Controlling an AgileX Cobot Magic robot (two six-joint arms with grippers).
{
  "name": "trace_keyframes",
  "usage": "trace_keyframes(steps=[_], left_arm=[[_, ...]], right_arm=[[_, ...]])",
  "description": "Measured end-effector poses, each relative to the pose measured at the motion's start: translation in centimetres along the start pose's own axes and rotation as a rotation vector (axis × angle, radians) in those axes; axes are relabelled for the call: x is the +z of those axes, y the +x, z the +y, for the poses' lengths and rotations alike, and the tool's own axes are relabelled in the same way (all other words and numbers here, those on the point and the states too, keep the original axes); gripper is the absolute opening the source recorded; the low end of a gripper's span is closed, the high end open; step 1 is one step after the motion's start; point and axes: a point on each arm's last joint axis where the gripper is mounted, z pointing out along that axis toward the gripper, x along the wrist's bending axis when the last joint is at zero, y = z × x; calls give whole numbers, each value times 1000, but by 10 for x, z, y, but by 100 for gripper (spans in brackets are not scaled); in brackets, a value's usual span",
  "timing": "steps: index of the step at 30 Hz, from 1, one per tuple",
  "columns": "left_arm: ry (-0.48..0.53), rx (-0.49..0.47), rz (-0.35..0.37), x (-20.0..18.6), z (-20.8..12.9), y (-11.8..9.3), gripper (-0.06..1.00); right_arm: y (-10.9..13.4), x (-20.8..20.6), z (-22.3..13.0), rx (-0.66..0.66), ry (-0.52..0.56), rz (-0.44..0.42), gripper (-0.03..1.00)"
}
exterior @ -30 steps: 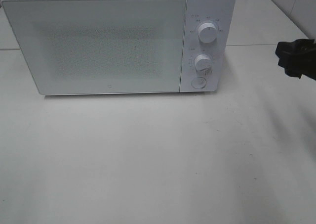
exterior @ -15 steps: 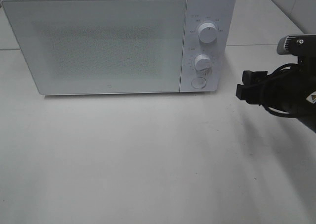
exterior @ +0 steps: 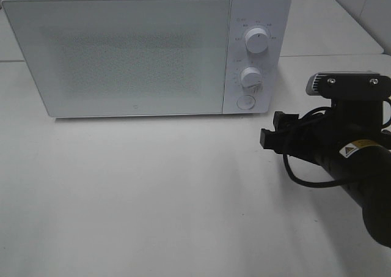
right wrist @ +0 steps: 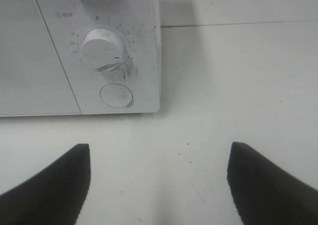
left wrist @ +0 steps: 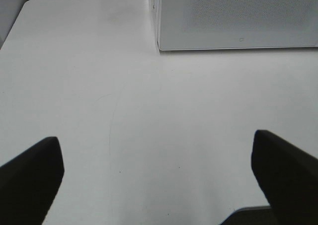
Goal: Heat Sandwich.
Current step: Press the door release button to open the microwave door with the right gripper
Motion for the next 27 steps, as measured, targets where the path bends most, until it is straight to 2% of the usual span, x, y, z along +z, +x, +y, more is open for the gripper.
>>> trace_keyframes(steps=[7,12,15,16,17,20,21,22,25,26,27], left_arm=[[0,0,0,0,0,0,96],[0,0,0,0,0,0,96],[0,0,0,0,0,0,96],[0,0,0,0,0,0,96],[0,0,0,0,0,0,96],[0,0,0,0,0,0,96],[0,0,0,0,0,0,96],[0,0,0,0,0,0,96],[0,0,0,0,0,0,96],[0,0,0,0,0,0,96],[0,0,0,0,0,0,96]], right_arm=[[9,-4,0,20,-6,3,74],[10,-4,0,90,-8,-3,70],[9,-4,0,222,-8,-3,64],[9,-4,0,313,-8,-3,63],[9,-4,0,313,-8,-3,63],[9,-4,0,488,-8,-3,54],[9,-4,0,597,-8,-3,52],[9,-4,0,597,-8,-3,52],[9,-4,0,772,-9,-2,43],[9,-4,0,772,-9,-2,43],[9,-4,0,905,-9,-2,37]])
